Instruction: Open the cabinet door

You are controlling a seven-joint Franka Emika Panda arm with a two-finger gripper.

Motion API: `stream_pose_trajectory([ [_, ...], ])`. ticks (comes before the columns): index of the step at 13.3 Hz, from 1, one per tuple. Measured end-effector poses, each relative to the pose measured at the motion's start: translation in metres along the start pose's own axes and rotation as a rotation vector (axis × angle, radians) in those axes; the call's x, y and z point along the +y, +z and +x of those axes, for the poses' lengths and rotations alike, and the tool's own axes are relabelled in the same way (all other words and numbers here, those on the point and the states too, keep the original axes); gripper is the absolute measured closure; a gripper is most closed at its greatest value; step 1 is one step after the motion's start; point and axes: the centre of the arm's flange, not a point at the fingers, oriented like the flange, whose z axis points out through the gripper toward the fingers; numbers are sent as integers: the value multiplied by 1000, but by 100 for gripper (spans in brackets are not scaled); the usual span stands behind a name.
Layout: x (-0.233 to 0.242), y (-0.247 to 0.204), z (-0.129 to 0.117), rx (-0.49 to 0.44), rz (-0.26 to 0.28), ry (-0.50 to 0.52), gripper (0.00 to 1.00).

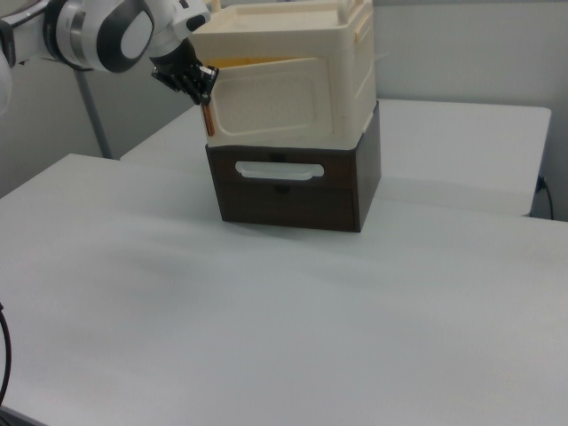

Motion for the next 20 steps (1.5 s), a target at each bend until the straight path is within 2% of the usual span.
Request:
stream_pose_trajectory([
  [2, 18, -4, -13, -95, -2, 30, 78],
  [4, 40, -7, -28, -189, -8, 51, 74],
  [5, 55, -11, -36, -225, -12, 50, 62],
  [6, 69, -14, -43, -252, -15, 46, 55],
  [7, 90, -19, -52, -285, -21, 45, 39],
  [11, 150, -41, -80, -374, -26, 37, 1],
  [16, 235, -74, -115, -388, -56, 80, 0],
  [20, 263, -117, -133, -376, -88, 141, 0],
])
